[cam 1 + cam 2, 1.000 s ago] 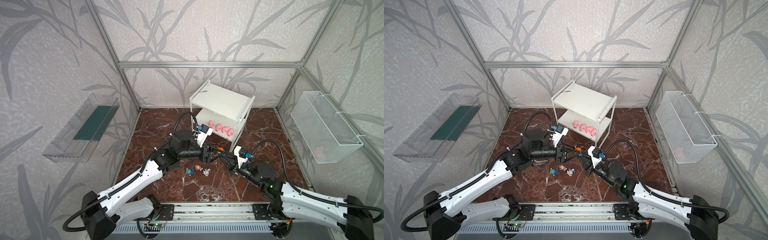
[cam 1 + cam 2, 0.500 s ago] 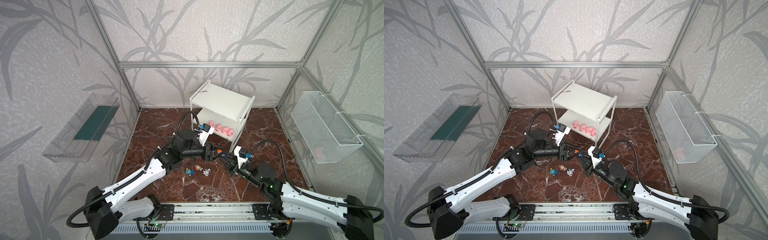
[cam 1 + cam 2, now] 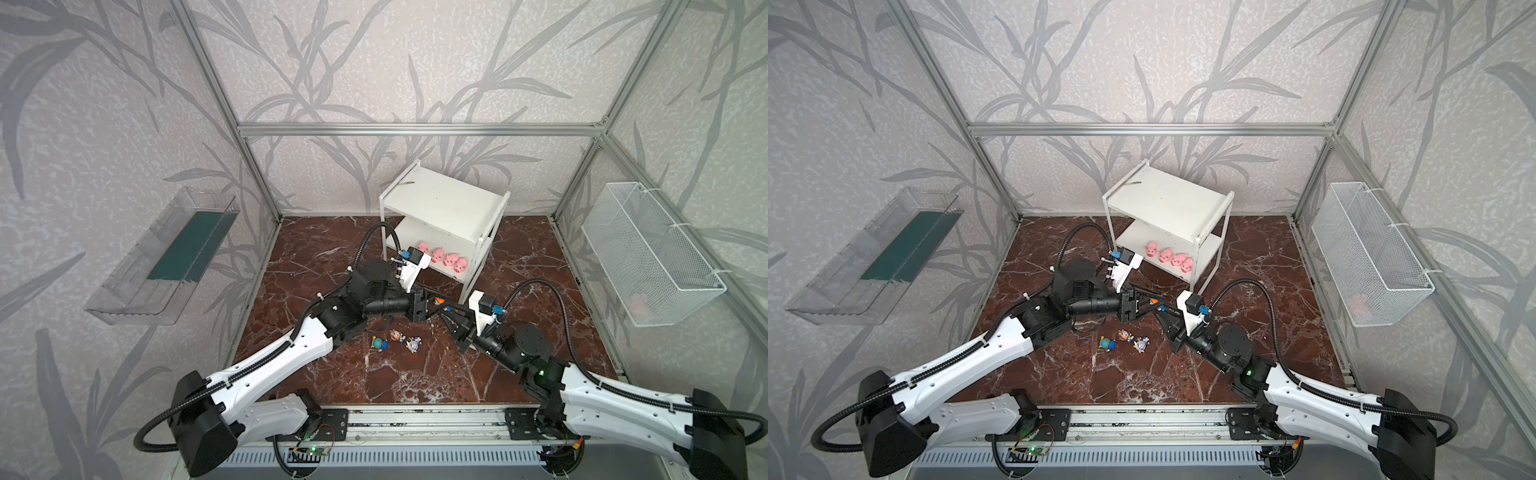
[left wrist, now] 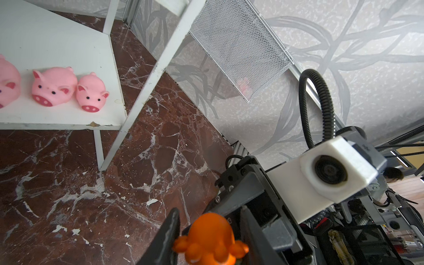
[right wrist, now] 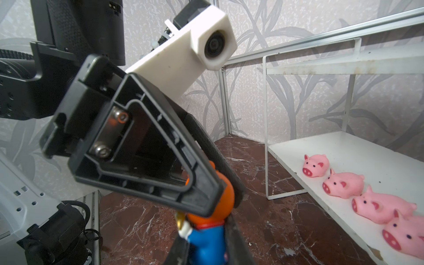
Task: Place and organize the plastic toys onto the shelf
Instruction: 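Carry the octopus with the left gripper up over the shelf's top tier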
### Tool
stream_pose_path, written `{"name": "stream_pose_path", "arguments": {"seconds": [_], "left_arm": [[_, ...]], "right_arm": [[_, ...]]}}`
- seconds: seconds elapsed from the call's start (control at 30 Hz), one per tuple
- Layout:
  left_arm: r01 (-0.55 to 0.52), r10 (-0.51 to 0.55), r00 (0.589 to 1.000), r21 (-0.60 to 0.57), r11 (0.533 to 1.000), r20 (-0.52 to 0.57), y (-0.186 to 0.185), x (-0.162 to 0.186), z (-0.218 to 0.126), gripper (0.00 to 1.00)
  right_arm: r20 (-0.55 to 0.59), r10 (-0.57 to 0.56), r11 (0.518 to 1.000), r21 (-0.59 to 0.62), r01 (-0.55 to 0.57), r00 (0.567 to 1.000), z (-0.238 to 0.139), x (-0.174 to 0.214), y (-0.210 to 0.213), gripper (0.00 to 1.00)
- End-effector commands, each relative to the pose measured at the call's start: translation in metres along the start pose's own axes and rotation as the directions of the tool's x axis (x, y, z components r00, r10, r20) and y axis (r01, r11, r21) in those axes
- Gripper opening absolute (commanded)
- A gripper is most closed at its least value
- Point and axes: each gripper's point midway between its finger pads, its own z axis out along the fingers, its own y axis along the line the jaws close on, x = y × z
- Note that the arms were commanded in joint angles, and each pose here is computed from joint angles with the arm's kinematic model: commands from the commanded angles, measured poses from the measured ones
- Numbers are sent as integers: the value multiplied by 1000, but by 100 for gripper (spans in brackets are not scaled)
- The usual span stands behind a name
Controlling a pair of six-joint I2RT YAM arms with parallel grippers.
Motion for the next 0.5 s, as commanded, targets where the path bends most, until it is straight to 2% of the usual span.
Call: {"name": "stream_pose_path", "arguments": {"seconds": [0.0,0.13,0.47], "left_arm": [[-45,45,999,-8,999,28,-7,-9,-4,34],[-95,96,995,-63,994,17,-7,-17,-10,33],[-252,256,967,-195,948,-5,-13,-62,-15,32]], "right_arm": [[39,14,1000,17,-14,999,0,-9,-3,25],[-12,7,999,33,-6,1000,-1,2,-6,34],[-99,-52,996,67,58,994,-28,13,-15,75]]}}
